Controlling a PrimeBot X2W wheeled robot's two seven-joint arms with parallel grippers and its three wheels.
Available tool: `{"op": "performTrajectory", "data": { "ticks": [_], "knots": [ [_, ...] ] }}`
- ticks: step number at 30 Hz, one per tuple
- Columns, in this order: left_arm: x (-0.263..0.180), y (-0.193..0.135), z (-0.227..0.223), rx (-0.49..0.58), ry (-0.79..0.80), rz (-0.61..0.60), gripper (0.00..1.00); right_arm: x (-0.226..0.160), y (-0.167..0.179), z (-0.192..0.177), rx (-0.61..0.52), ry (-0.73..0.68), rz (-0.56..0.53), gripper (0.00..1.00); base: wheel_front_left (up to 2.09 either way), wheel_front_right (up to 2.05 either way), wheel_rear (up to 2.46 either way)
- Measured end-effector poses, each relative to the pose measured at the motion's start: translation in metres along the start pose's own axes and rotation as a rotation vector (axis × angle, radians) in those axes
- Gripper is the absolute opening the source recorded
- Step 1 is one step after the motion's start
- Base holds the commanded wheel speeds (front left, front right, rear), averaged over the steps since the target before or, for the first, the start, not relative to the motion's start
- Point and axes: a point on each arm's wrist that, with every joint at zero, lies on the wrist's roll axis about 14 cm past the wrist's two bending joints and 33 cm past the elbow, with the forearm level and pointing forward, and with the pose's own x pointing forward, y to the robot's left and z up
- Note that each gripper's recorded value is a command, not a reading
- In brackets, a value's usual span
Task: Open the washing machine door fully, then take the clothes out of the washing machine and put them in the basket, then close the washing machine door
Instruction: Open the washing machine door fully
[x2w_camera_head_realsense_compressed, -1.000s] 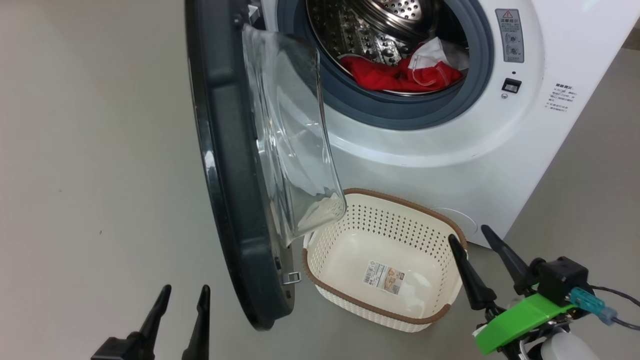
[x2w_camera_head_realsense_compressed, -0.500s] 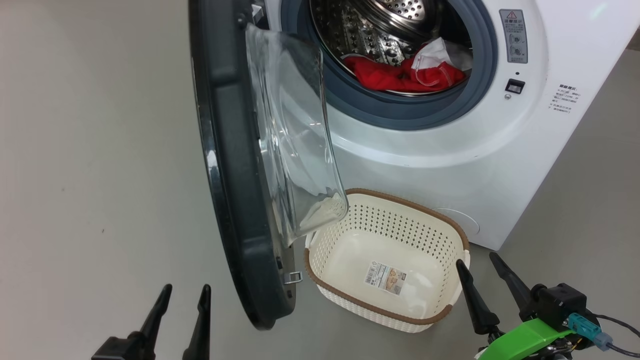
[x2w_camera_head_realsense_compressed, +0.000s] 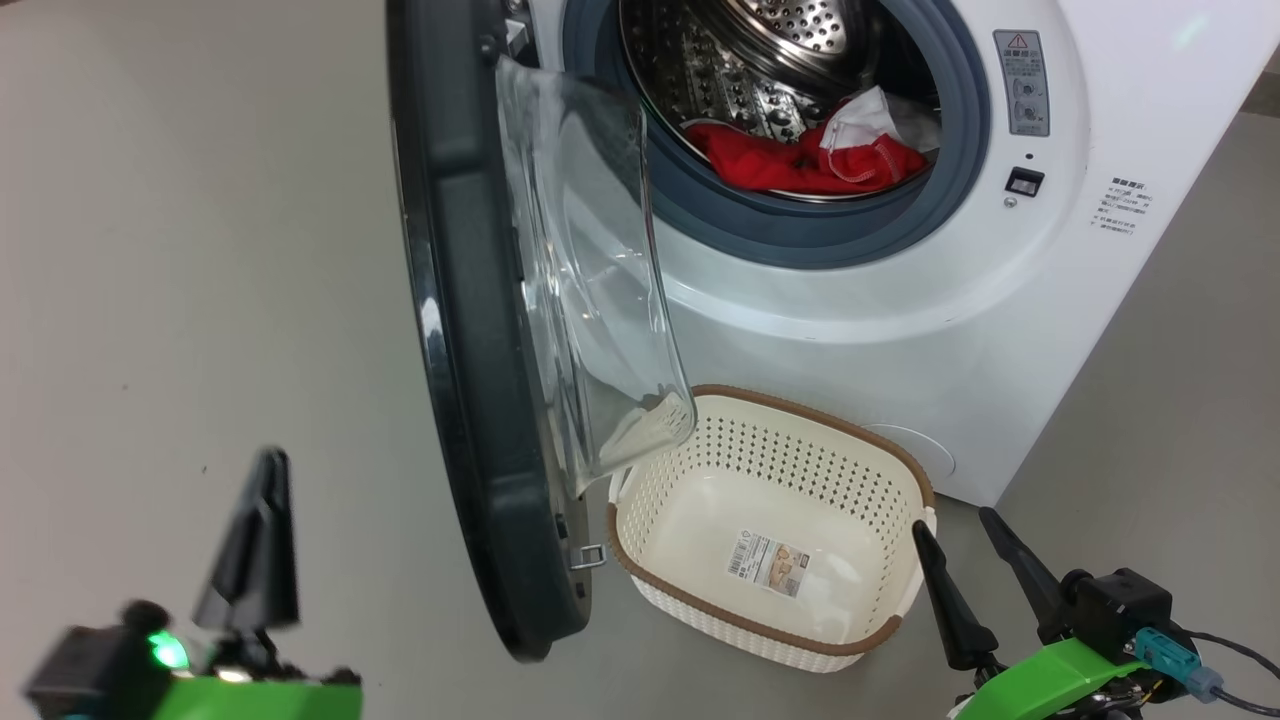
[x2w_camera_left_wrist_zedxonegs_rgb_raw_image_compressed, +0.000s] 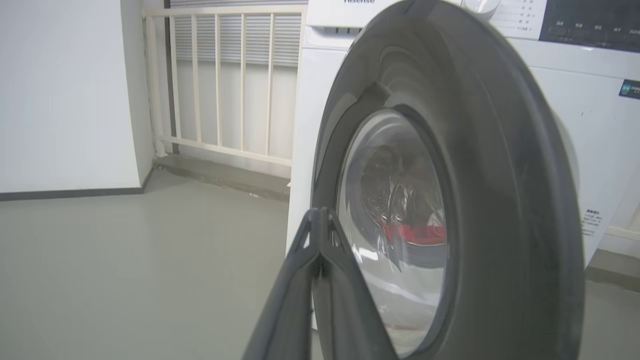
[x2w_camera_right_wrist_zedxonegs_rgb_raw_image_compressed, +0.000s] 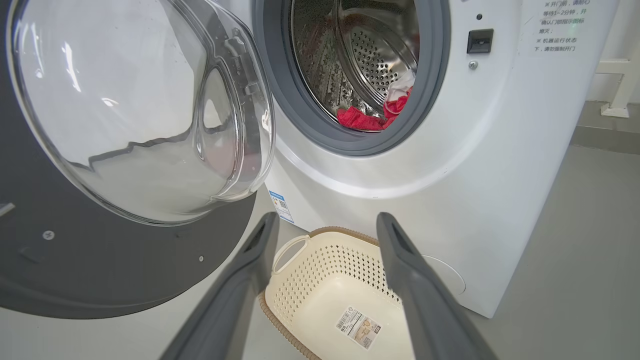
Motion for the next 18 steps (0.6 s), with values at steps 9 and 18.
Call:
{"op": "performTrajectory", "data": {
  "ticks": [9, 18],
  "knots": [
    [0.009, -0.083, 0.102, -0.072, -0.332, -0.252, 0.00, -0.001, -0.001, 0.001, 0.003, -0.005, -0.006, 1.00, 0.00, 0.00, 0.00],
    [-0.030, -0.163, 0.013, -0.213, -0.014, -0.467, 0.00, -0.001, -0.004, 0.003, 0.008, -0.014, -0.015, 1.00, 0.00, 0.00, 0.00]
  ]
}}
